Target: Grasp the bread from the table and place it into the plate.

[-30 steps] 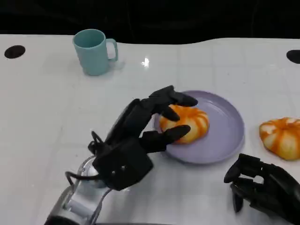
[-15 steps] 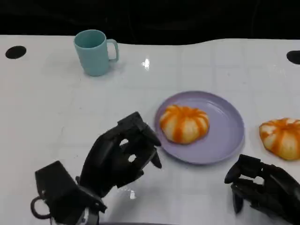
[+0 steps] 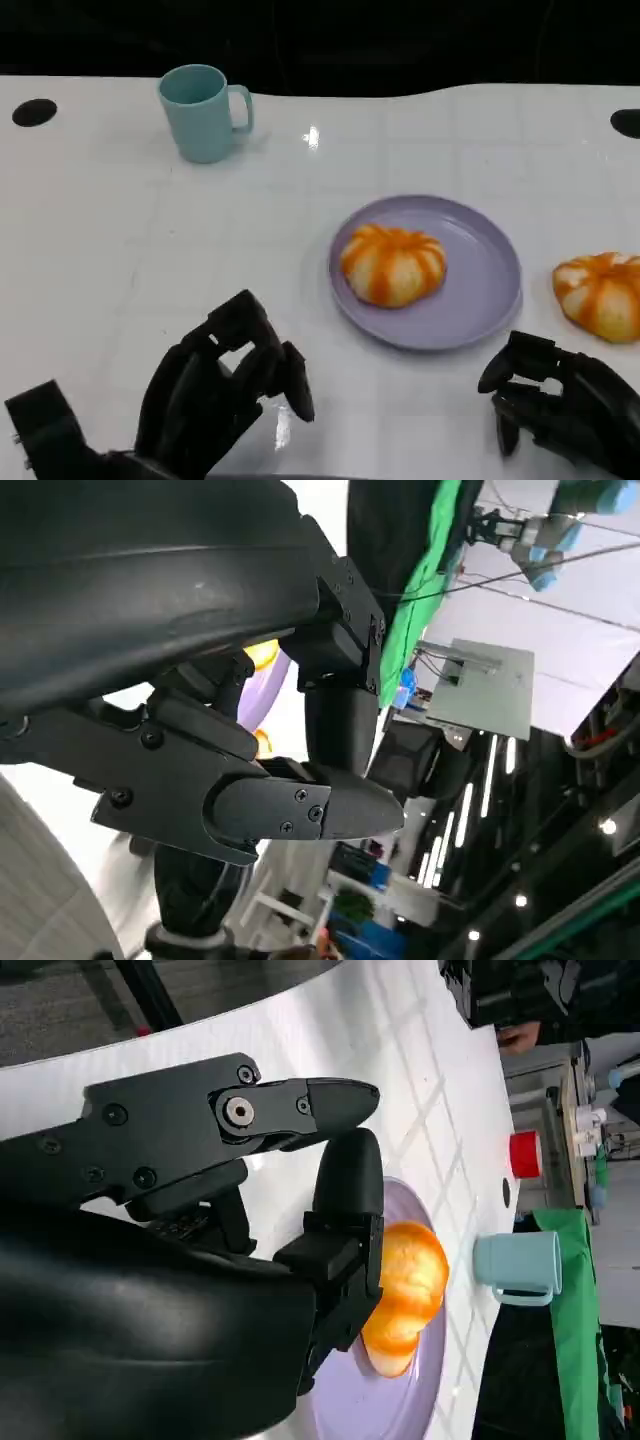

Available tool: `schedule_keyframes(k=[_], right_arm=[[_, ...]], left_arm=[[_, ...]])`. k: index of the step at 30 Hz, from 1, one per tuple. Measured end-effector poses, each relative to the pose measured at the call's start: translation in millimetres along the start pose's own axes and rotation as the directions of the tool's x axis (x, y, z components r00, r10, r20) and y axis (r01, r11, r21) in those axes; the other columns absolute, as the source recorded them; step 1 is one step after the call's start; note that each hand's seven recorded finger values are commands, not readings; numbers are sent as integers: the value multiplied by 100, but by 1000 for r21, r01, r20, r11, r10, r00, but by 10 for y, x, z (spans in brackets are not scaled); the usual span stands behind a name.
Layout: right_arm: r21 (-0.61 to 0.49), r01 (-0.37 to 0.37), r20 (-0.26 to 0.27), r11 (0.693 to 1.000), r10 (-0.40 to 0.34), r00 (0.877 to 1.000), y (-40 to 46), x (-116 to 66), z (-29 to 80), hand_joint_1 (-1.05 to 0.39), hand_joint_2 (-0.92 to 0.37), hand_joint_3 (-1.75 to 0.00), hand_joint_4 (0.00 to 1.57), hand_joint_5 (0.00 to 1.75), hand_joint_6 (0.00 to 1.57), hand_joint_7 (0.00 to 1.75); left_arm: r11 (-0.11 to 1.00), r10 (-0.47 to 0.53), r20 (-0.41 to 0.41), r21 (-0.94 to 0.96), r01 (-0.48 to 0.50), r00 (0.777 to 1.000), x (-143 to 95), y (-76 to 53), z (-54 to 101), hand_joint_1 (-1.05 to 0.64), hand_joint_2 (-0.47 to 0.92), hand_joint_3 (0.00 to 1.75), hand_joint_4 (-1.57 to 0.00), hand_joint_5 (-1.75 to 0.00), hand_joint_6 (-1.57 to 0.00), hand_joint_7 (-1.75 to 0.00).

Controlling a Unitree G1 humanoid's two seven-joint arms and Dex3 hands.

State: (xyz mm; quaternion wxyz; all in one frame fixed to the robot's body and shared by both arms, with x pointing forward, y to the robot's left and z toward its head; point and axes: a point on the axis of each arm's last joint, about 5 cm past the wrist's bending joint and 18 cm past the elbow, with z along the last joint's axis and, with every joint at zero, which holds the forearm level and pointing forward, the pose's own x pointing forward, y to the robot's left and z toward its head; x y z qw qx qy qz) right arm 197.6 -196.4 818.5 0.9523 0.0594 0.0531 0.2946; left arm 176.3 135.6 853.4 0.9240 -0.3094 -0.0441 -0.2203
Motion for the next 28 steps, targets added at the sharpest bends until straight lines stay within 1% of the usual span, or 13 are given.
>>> schedule_keyframes(k=[4,6,10,15,19,22,28], right_arm=[[6,0,-3,1000,0,1000,4,-5,6,-51,-92,-26,67,175,67,140],[7,-1,-3,1000,1,1000,7,-9,9,-52,-92,-26,67,175,67,140],[10,-2,-6,1000,2,1000,7,-11,11,-51,-92,-26,66,175,67,140],[14,-3,-11,1000,3,1000,8,-15,18,-51,-92,-25,66,175,66,141],[14,-1,-16,1000,2,1000,4,-16,26,-51,-92,-25,65,175,66,141],[13,0,-16,1000,1,1000,4,-16,25,-51,-92,-25,66,175,66,142],[3,3,-9,1000,-3,1000,2,-22,7,-53,-92,-26,66,175,66,140]], left_arm=[[998,-42,-8,-39,42,999,-72,50,-1,-71,92,20,-86,-175,-64,-173],[997,-59,-21,-53,58,998,-83,68,3,-73,92,16,-87,-175,-66,-169],[994,-65,-36,-89,62,997,-108,95,1,-72,92,13,-87,-175,-69,-164],[990,-70,-54,-123,63,996,-128,118,-2,-73,92,14,-87,-175,-70,-162],[991,-71,-57,-122,64,996,-130,120,-2,-73,92,16,-87,-175,-70,-164],[992,-68,-55,-113,61,996,-127,120,-12,-73,92,19,-87,-175,-66,-173],[993,-71,-53,-102,66,996,-119,134,-3,-72,92,16,-87,-175,-65,-172]])
